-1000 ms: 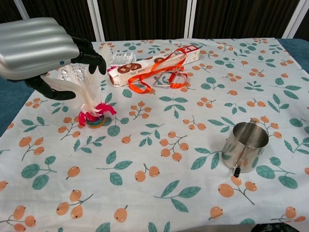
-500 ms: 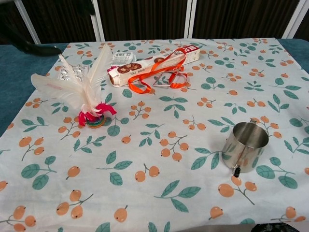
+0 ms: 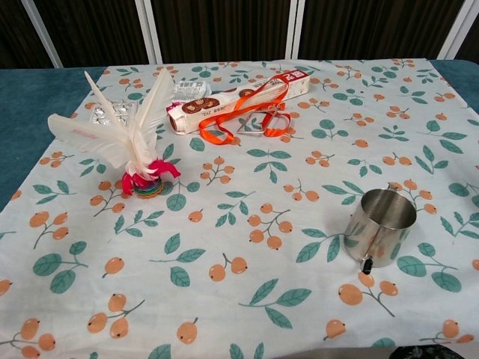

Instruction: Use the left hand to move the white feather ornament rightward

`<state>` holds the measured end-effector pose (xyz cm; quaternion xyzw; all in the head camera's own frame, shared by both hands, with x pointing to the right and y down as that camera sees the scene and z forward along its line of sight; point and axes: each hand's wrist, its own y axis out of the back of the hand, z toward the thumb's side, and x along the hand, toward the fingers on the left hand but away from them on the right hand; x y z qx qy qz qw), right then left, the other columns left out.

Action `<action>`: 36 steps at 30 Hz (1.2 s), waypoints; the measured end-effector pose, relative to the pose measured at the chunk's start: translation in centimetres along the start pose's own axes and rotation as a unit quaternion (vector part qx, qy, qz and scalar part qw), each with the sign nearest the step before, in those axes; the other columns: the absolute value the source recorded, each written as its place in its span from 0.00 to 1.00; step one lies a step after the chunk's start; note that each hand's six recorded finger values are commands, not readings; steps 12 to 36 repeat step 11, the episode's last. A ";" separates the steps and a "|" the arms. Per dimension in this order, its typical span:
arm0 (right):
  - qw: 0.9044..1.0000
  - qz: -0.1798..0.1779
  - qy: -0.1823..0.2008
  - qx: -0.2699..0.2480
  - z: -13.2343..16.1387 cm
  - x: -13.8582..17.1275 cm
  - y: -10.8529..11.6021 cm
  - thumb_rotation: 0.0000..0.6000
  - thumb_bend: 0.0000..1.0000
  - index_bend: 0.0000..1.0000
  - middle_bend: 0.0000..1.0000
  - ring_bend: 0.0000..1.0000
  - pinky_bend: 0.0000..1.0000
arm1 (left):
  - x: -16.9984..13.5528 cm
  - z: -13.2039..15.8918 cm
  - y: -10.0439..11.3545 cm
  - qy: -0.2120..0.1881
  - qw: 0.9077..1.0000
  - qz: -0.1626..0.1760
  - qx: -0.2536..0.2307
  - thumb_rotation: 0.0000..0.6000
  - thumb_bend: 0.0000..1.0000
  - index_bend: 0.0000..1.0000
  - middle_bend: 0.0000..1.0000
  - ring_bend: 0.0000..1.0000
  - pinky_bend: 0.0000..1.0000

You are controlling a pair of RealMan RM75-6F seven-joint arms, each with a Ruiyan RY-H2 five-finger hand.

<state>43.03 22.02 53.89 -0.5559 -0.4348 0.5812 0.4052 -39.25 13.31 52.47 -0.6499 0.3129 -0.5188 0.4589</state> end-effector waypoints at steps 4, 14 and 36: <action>1.000 -0.005 0.002 0.000 0.1 0.0 0.2 1.00 0.14 0.09 0.06 0.10 0.16 | -2.3 -3.4 -1.8 0.044 0.999 -0.017 -0.018 1.00 0.21 0.13 0.08 0.04 0.17; 1.000 -0.008 0.004 -0.003 0.1 0.0 0.2 1.00 0.13 0.09 0.06 0.10 0.16 | -5.0 -7.3 -4.7 0.082 0.995 -0.028 -0.038 1.00 0.18 0.11 0.06 0.00 0.04; 1.000 -0.008 0.004 -0.003 0.1 0.0 0.2 1.00 0.13 0.09 0.06 0.10 0.16 | -5.0 -7.3 -4.7 0.082 0.995 -0.028 -0.038 1.00 0.18 0.11 0.06 0.00 0.04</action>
